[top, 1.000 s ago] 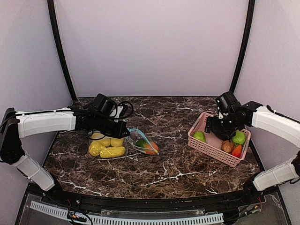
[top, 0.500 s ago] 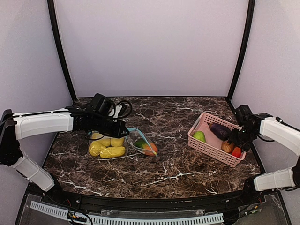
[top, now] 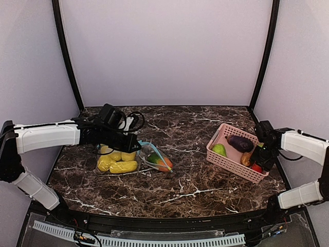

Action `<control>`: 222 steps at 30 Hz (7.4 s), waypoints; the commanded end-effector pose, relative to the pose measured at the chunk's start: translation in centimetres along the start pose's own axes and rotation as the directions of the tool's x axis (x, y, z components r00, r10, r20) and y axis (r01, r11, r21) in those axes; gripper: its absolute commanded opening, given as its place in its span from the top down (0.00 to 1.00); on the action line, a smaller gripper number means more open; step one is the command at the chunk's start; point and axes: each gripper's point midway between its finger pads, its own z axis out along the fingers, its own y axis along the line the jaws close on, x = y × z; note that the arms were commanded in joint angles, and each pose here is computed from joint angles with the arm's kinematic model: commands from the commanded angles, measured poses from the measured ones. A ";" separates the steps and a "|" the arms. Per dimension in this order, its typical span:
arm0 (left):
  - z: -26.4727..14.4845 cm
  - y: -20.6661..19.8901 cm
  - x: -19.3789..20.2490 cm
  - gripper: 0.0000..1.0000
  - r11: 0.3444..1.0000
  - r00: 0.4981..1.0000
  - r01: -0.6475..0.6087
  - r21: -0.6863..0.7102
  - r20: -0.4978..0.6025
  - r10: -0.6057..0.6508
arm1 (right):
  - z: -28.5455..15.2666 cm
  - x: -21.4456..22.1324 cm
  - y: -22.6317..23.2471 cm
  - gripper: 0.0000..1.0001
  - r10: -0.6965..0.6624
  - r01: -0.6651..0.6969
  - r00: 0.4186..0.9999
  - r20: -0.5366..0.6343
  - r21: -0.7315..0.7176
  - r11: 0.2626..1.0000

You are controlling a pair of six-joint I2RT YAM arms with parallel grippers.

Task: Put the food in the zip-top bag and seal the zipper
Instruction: Pick up the fake fruit from the bin, then place the fake fruit in the zipper food storage bag, then pass from the left arm to the right, then pass from the right arm to the left

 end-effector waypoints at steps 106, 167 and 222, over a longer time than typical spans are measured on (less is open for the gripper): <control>1.1 -1.5 0.9 0.99 0.994 0.996 0.042 0.098 -0.084 -0.034 | -16.1 25.0 33.7 0.25 -0.812 0.825 0.288 0.507 -0.563 -0.059; -6.4 -6.3 -1.7 0.20 0.886 0.913 -0.389 0.252 0.234 0.334 | -18.0 26.6 29.1 1.00 -0.787 0.754 0.273 0.553 -0.631 -0.182; 2.6 -8.6 5.8 0.91 0.703 0.779 -0.593 0.393 0.058 0.624 | -17.7 25.1 28.5 1.00 -0.756 0.657 0.368 0.542 -0.726 -0.201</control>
